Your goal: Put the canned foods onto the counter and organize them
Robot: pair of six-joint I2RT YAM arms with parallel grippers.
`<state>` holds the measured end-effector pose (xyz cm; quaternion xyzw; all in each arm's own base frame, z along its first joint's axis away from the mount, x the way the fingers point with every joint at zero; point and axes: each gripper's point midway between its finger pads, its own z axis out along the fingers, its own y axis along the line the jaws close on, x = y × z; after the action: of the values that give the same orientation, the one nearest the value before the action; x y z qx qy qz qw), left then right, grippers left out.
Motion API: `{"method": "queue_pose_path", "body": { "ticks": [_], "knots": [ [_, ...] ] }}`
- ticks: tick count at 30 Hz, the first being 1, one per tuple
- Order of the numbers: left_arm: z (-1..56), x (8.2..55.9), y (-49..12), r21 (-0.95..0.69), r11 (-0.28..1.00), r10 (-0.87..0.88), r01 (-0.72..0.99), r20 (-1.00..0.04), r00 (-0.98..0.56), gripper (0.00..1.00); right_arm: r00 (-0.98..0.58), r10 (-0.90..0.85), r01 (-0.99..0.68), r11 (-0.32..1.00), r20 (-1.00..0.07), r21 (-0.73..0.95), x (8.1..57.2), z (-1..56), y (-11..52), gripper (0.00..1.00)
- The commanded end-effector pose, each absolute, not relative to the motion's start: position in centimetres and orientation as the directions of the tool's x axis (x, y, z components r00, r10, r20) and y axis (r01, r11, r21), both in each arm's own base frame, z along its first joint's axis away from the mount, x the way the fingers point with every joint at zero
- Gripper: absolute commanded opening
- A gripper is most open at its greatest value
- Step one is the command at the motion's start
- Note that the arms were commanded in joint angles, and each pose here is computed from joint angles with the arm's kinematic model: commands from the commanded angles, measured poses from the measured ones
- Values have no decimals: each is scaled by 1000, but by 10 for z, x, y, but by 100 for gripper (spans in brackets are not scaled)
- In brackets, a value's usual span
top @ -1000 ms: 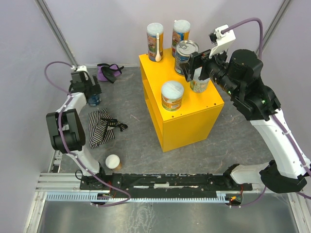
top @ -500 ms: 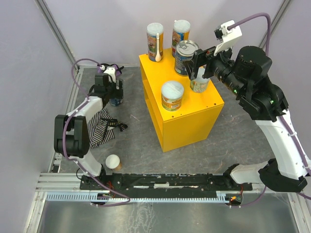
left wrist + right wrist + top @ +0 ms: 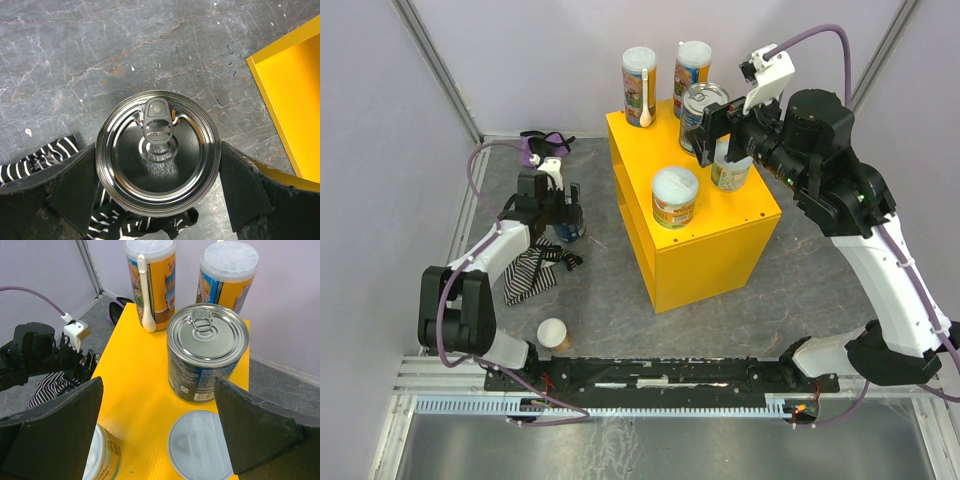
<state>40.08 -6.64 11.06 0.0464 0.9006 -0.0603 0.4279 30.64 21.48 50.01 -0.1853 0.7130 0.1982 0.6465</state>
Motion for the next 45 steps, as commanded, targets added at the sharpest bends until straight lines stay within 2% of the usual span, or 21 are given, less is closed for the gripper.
{"method": "queue_pose_path", "body": {
  "ticks": [1,12,13,14,23,31,34,37,40,43,45],
  "knots": [
    [112,384,-76,-135,982,-18,131,-761,-648,76,-79,21,-543,838,-997,61,305,510,221,100],
    [111,383,-77,-162,980,-56,119,-790,-611,86,-96,14,-542,838,-995,64,308,502,224,100],
    [108,383,-78,-161,980,-56,118,-789,-611,98,-97,13,-541,838,-995,64,307,501,223,100],
    [106,383,-79,-162,980,-58,116,-789,-612,100,-99,12,-540,839,-995,64,307,500,223,100],
    [77,382,-87,-114,992,-59,50,-787,-614,99,-96,2,-539,840,-995,54,304,492,220,100],
    [79,397,-87,-68,996,-89,-59,-839,-537,99,-96,-5,-534,844,-995,47,306,481,220,100],
    [87,404,-90,-56,995,-89,-80,-864,-496,94,-100,-12,-532,846,-995,43,308,474,221,100],
    [97,405,-91,-51,994,-90,-98,-885,-456,80,-99,-17,-529,848,-995,38,308,472,220,100],
    [114,403,-93,-88,992,-117,-91,-912,-393,63,-92,-21,-525,851,-995,31,307,473,219,100],
    [138,402,-93,-122,990,-138,-72,-937,-320,33,-91,-27,-522,852,-995,25,307,473,218,99],
    [155,401,-93,-132,989,-146,-68,-949,-280,19,-91,-31,-511,859,-995,20,307,473,214,100]
  ]
}}
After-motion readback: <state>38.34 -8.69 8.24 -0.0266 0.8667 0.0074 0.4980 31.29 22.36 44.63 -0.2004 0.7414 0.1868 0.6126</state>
